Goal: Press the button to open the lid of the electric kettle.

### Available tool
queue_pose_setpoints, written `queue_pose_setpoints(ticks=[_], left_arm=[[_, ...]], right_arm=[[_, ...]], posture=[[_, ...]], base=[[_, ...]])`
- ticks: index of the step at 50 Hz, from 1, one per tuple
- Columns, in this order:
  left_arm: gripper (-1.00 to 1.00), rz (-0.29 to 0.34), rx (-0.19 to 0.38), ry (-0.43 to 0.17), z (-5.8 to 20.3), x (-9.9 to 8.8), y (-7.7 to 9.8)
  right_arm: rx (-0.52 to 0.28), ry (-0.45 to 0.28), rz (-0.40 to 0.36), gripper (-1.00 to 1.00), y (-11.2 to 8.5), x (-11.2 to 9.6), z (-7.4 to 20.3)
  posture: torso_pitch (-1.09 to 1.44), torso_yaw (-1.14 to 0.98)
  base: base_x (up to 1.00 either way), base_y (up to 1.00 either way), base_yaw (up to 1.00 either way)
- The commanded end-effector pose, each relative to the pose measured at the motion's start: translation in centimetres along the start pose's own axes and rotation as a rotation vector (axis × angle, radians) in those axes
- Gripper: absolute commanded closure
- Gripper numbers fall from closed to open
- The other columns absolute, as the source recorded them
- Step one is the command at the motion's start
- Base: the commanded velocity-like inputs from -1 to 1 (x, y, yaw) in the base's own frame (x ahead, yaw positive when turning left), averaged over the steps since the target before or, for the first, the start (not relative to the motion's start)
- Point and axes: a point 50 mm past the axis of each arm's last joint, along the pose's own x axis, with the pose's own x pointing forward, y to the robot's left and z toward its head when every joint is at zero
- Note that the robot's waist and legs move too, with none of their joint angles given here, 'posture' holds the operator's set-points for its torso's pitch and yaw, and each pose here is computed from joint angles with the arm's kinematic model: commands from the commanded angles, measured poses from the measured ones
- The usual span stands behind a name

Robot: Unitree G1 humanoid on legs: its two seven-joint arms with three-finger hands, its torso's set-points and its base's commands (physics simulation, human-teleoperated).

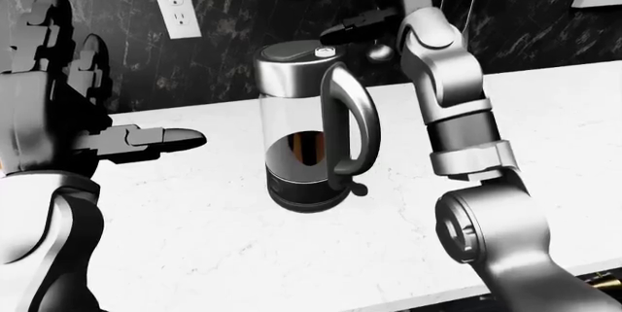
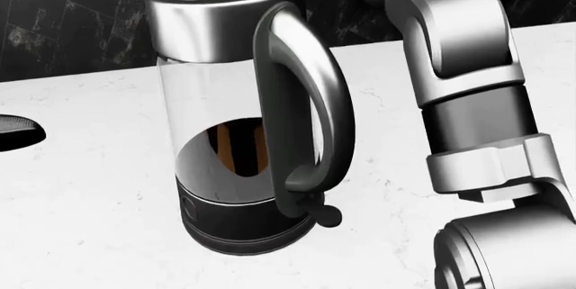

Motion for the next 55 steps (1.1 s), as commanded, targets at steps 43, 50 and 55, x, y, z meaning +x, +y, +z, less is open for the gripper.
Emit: queue_pose_setpoints(ticks=[43, 50, 55], left_arm=[[-1.0, 0.007, 0.005, -0.074, 1.31, 0.0, 0.08], [-1.0, 0.008, 0.005, -0.075, 1.43, 0.05, 0.1], [-1.0, 0.008, 0.005, -0.076, 1.46, 0.07, 0.09]], right_arm=[[0.001, -0.089, 0.005, -1.0, 0.33, -0.16, 2.25], [-0.064, -0.124, 0.033, -1.0, 0.41, -0.51, 2.28], [-0.11, -0.14, 0.045, -1.0, 0.52, -0.89, 2.05]], posture=[[-0.39, 0.0], [-0.39, 0.0], [-0.39, 0.0]], base=[[0.0, 0.0, 0.0], [0.0, 0.0, 0.0], [0.0, 0.0, 0.0]])
